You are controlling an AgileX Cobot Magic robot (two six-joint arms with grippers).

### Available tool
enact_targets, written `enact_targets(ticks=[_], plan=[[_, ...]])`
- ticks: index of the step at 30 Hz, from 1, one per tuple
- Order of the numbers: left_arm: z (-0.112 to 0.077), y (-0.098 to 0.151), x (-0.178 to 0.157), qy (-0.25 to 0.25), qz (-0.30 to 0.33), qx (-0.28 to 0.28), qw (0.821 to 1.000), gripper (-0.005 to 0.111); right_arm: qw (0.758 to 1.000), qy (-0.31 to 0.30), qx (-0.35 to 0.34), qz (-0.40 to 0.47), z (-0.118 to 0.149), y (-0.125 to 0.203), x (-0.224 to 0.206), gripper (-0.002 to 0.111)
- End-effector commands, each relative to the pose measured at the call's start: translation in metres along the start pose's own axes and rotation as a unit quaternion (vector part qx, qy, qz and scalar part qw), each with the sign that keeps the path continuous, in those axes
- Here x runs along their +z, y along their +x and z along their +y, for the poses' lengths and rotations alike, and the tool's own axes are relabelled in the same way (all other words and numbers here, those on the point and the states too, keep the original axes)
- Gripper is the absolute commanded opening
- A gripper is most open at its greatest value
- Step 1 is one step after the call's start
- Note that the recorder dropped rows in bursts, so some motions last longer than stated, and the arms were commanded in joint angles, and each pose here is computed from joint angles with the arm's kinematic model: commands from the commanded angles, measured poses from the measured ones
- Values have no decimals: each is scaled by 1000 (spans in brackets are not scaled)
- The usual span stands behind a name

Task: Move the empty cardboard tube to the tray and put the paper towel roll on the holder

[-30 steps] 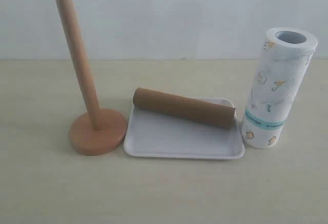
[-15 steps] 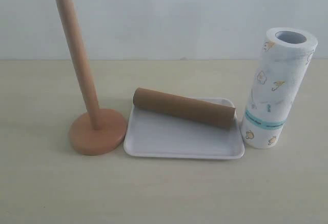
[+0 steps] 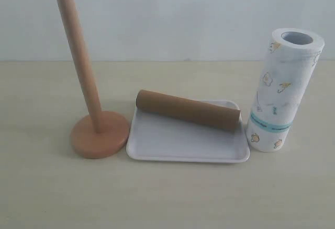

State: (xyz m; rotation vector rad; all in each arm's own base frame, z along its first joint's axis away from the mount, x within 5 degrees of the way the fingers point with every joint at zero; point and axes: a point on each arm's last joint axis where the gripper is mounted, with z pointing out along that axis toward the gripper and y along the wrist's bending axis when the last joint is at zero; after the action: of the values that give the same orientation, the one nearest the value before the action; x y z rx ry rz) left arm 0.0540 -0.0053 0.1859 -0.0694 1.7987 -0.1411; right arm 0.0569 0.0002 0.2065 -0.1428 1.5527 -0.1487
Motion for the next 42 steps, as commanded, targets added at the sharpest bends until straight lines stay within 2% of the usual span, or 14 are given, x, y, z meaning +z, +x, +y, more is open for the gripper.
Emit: enact_targets(ticks=[1,4,6,9,10,11,15,18,20,23,28,33,37,42], plan=[[0,1,0,1,-1,-8,1000,4,974,69,-9,-215,-12,-38,-10,5],[0,1,0,1,-1,-8,1000,4,928,98,35,-359,-19,-60,-26,5],[0,1,0,1,-1,-8,1000,4,895,97,75,-429,-22,-69,-36,5],[0,1,0,1,-1,-8,1000,4,843,46,179,-506,-24,-76,-47,5],[0,1,0,1,-1,-8,1000,4,829,31,206,-518,-24,-77,-49,5],[0,1,0,1,-1,-8,1000,4,827,23,218,-519,-24,-77,-49,5],[0,1,0,1,-1,-8,1000,4,835,16,223,-503,-28,-105,-52,5],[0,1,0,1,-1,-8,1000,4,870,7,219,-442,-30,-127,-39,5],[0,1,0,1,-1,-8,1000,4,900,-7,193,-390,-27,-138,-22,5],[0,1,0,1,-1,-8,1000,4,935,-35,175,-305,-20,-136,11,5],[0,1,0,1,-1,-8,1000,4,962,-80,221,-143,-7,-107,62,5],[0,1,0,1,-1,-8,1000,4,970,-106,220,-5,5,-71,104,5],[0,1,0,1,-1,-8,1000,4,964,-136,206,93,17,-36,131,5],[0,1,0,1,-2,-8,1000,4,948,-174,227,141,30,-7,151,5]])
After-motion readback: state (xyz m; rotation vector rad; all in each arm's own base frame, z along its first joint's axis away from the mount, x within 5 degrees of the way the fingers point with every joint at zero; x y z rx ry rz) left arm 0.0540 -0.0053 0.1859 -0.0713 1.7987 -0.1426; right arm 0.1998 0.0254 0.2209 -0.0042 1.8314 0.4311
